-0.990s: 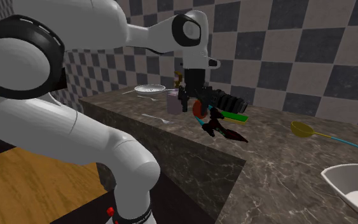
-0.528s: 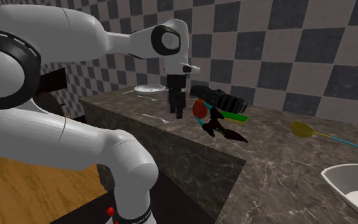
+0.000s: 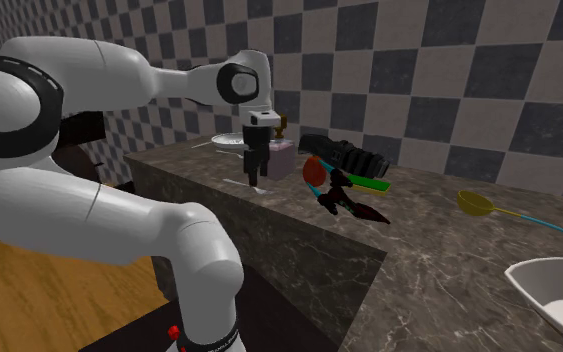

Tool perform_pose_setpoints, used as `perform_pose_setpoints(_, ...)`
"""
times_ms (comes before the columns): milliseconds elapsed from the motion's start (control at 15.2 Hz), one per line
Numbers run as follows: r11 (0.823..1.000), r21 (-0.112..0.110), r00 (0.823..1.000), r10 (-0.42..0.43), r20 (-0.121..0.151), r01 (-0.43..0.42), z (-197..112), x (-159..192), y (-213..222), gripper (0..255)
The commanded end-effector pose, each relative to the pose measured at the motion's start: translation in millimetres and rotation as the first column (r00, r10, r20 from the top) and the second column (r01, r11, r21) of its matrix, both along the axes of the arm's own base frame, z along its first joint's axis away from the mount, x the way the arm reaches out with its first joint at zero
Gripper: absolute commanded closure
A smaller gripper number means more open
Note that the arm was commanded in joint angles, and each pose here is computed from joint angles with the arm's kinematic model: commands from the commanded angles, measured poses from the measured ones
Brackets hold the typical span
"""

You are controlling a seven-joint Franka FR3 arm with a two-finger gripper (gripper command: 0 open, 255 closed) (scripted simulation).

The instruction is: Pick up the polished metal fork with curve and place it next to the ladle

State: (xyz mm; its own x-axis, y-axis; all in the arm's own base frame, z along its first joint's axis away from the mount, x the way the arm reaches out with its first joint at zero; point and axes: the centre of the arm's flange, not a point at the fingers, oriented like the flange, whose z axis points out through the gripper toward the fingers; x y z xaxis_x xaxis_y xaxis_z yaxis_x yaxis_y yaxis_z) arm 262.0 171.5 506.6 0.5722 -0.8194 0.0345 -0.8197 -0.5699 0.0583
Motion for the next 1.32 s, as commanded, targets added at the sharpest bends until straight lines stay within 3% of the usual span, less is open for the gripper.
perform_pose_setpoints(0, 0.989, 0.005, 0.988, -0.148, 0.031, 0.148, -8, 7, 21, 0)
perform_pose_setpoints(198, 0.939, 0.016, 0.936, -0.344, 0.074, 0.344, -19, 26, 51, 0)
perform_pose_setpoints(264, 0.927, 0.018, 0.924, -0.375, 0.081, 0.375, -21, 29, 55, 0)
perform_pose_setpoints(792, 0.927, 0.018, 0.924, -0.375, 0.081, 0.375, -61, 31, 53, 0)
perform_pose_setpoints(1254, 0.927, 0.018, 0.924, -0.375, 0.081, 0.375, -61, 31, 53, 0)
